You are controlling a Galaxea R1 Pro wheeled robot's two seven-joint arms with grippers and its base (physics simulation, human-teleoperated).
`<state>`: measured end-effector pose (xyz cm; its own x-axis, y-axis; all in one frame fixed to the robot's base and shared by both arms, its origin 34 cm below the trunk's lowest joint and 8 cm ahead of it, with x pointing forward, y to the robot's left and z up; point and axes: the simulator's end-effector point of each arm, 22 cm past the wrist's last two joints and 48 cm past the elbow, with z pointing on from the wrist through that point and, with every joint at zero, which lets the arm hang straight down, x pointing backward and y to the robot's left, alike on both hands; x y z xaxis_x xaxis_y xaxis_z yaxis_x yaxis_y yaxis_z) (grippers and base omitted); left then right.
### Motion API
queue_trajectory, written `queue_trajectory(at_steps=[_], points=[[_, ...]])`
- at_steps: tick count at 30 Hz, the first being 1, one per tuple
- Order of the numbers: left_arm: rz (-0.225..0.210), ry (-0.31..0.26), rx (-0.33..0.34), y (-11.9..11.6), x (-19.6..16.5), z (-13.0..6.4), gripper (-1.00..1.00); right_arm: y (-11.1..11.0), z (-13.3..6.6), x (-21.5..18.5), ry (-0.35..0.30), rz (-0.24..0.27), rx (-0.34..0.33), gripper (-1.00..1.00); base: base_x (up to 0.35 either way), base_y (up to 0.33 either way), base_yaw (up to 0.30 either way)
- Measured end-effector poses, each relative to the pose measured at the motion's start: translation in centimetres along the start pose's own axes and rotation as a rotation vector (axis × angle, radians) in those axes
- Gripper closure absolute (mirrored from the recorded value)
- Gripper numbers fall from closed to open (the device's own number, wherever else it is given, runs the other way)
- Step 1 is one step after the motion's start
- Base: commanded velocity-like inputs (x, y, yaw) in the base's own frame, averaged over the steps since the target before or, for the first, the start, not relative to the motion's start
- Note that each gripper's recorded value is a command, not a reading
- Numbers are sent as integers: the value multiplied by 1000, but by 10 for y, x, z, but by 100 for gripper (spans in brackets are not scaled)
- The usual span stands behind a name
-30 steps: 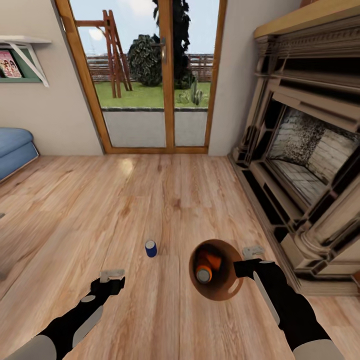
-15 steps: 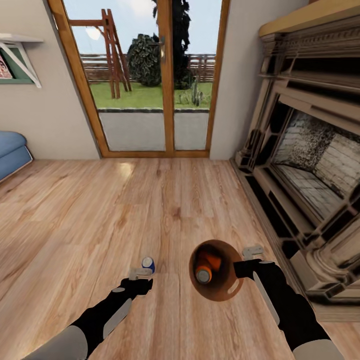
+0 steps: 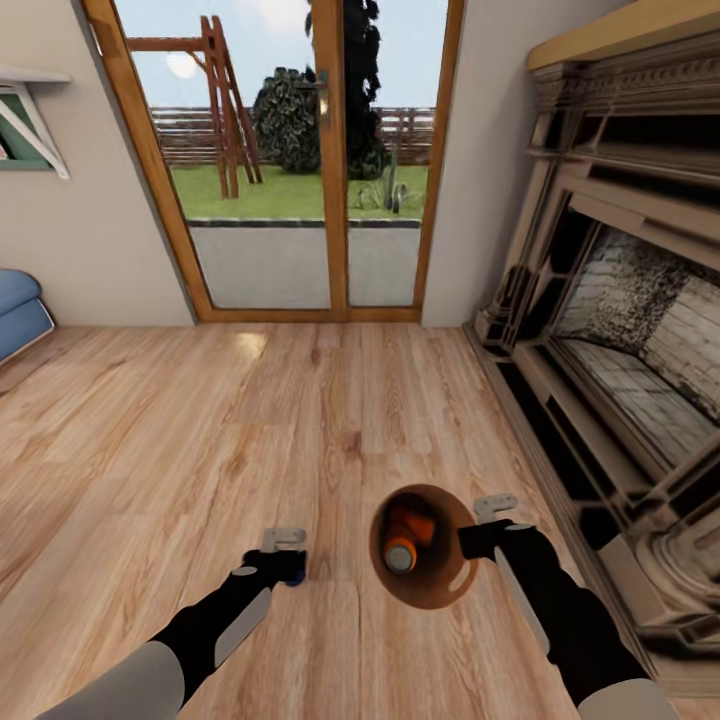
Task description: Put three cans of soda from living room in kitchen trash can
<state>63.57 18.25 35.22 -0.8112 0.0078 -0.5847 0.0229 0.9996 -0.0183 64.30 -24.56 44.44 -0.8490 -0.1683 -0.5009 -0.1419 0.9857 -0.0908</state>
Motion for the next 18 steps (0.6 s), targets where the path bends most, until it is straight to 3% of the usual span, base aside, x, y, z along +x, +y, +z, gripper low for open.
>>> queue_trajectory(at_steps=[11,18], points=[[-1,-5,-24,4,-2,0,-100,0,0,0,0,-15,13,100,16,0,0],[-1,4,-16,-2,0,-1,-100,1,0,0,0,-15,10,100,225,0,0]])
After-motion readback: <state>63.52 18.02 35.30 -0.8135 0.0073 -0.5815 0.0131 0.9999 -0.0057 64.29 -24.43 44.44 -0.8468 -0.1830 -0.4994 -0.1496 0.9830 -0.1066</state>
